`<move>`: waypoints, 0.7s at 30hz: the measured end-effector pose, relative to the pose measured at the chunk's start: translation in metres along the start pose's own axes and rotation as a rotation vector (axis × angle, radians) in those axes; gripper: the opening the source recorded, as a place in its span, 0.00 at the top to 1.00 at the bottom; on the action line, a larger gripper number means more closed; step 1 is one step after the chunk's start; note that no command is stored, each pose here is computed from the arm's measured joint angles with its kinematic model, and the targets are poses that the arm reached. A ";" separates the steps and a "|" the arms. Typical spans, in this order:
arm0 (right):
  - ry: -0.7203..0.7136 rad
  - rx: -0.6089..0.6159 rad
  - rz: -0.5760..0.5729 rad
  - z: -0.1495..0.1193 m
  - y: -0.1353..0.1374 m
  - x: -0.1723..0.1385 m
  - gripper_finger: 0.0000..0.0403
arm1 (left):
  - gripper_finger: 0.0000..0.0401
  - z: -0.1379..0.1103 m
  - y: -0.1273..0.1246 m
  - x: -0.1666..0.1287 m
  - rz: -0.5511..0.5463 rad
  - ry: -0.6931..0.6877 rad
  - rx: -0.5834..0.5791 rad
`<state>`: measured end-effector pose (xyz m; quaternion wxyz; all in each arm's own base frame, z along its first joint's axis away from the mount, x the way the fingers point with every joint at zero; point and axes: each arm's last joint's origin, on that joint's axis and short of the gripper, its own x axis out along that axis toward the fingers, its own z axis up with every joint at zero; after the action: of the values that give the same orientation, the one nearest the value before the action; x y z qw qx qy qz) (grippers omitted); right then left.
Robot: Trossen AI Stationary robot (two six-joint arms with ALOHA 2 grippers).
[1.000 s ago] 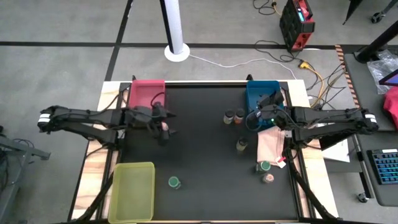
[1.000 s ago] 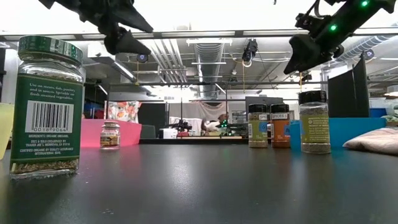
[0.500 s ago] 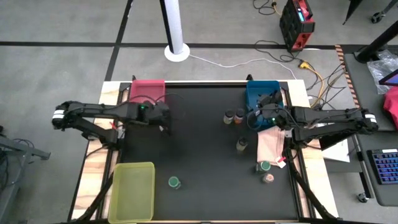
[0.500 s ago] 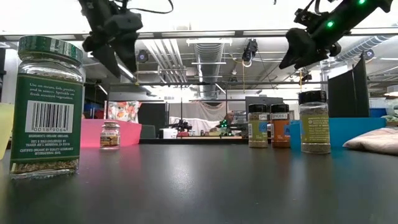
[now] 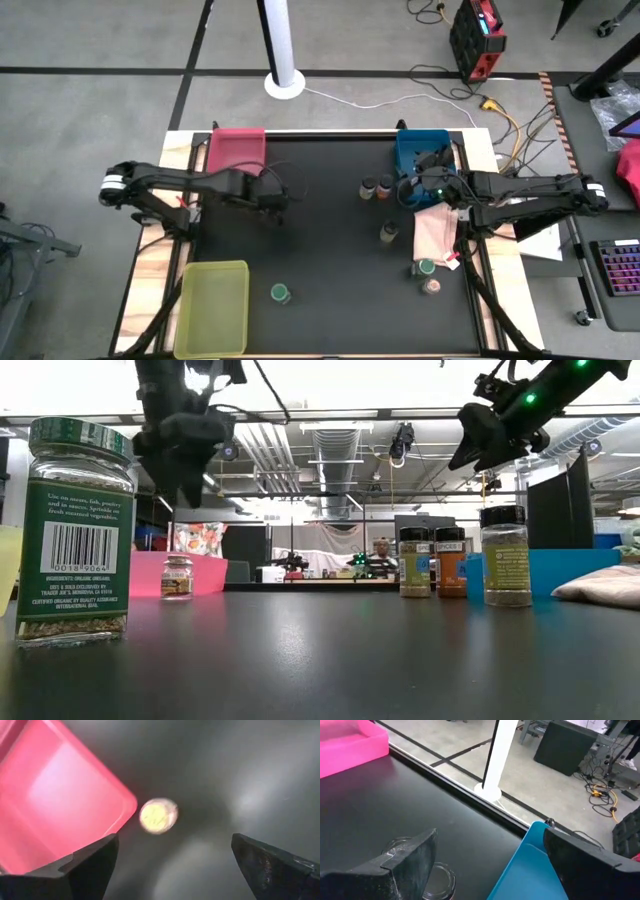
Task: Sort spices by type
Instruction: Put the top brown seasoning into the pink bin
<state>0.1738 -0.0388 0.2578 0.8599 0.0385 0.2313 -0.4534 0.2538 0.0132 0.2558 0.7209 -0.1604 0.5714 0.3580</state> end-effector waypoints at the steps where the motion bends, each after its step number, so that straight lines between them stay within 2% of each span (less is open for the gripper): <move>1: -0.001 0.007 0.000 0.000 0.000 0.000 0.12 | 0.08 -0.001 0.000 0.001 0.012 0.013 0.003; 6: 0.008 0.115 0.024 0.000 0.000 0.000 0.12 | 0.08 0.000 -0.004 0.008 0.014 0.015 0.012; 13: 0.033 0.113 0.082 -0.001 0.002 0.000 0.12 | 0.10 0.000 -0.008 0.014 0.037 0.025 0.005; 17: 0.032 0.110 0.083 -0.001 0.002 0.000 0.12 | 0.24 0.001 -0.010 0.018 0.044 0.033 0.007; 21: 0.033 0.108 0.083 -0.001 0.002 0.000 0.12 | 0.49 0.001 -0.012 0.023 0.057 0.047 0.014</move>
<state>0.1750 -0.0371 0.2570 0.8707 0.1018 0.2189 -0.4285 0.2653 0.0130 0.2327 0.6979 -0.1475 0.5950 0.3704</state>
